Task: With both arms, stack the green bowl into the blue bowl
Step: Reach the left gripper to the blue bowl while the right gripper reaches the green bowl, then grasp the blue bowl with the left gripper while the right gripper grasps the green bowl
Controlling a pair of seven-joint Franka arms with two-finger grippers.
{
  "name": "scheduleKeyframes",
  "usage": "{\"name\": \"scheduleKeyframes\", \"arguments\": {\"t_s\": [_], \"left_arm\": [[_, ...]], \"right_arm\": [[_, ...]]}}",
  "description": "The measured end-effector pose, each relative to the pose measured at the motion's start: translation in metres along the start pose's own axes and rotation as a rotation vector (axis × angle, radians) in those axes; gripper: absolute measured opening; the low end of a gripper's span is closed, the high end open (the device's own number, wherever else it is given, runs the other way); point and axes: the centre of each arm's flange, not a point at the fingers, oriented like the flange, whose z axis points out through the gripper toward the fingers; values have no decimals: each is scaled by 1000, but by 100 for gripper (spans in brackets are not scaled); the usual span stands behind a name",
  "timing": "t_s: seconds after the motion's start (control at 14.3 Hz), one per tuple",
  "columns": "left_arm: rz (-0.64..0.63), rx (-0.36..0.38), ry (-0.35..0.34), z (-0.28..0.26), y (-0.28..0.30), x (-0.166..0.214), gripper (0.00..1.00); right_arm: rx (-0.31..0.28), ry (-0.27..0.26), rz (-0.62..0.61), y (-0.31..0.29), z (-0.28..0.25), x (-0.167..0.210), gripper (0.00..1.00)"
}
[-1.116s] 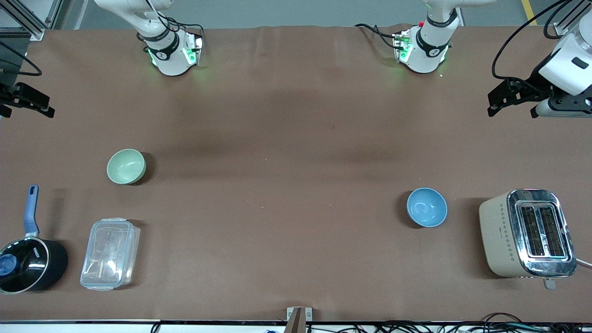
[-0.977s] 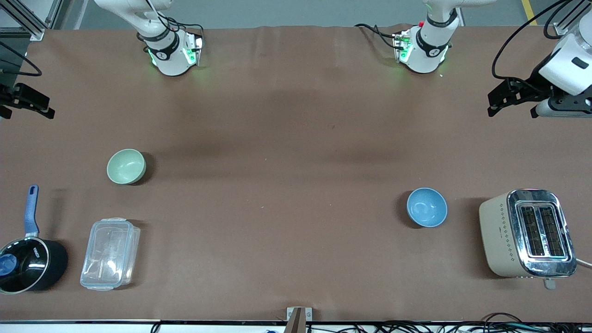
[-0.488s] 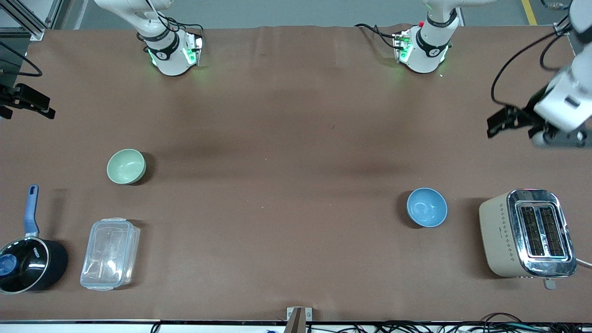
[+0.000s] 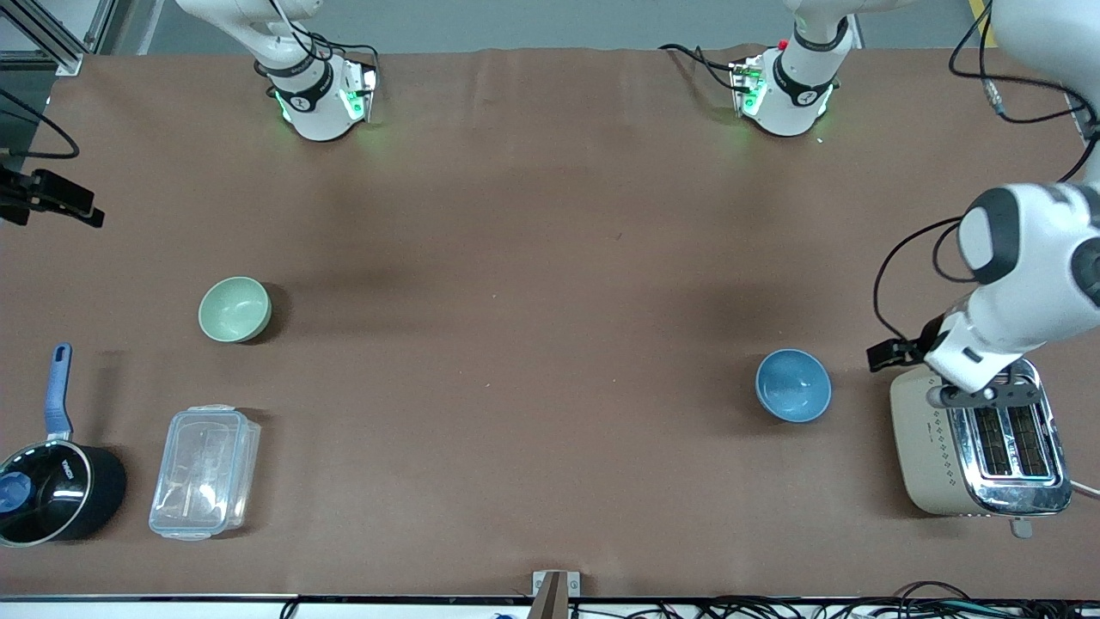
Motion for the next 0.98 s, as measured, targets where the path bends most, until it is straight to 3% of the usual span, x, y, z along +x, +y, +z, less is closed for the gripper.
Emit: {"name": "scheduleKeyframes", "arguments": {"t_s": [0.21, 0.42, 0.56, 0.7, 0.98], "left_arm": [[9, -12, -10, 46, 11, 5, 100], [14, -22, -12, 91, 19, 7, 96], [16, -27, -22, 116, 21, 5, 81], [24, -29, -37, 131, 27, 2, 79], [34, -30, -44, 135, 36, 1, 35]], "right_arm": [[53, 4, 31, 21, 57, 10, 100], [66, 27, 31, 38, 124, 13, 100], [83, 43, 50, 41, 166, 13, 100], [106, 45, 45, 47, 204, 14, 100], [126, 14, 62, 69, 262, 23, 100]]}}
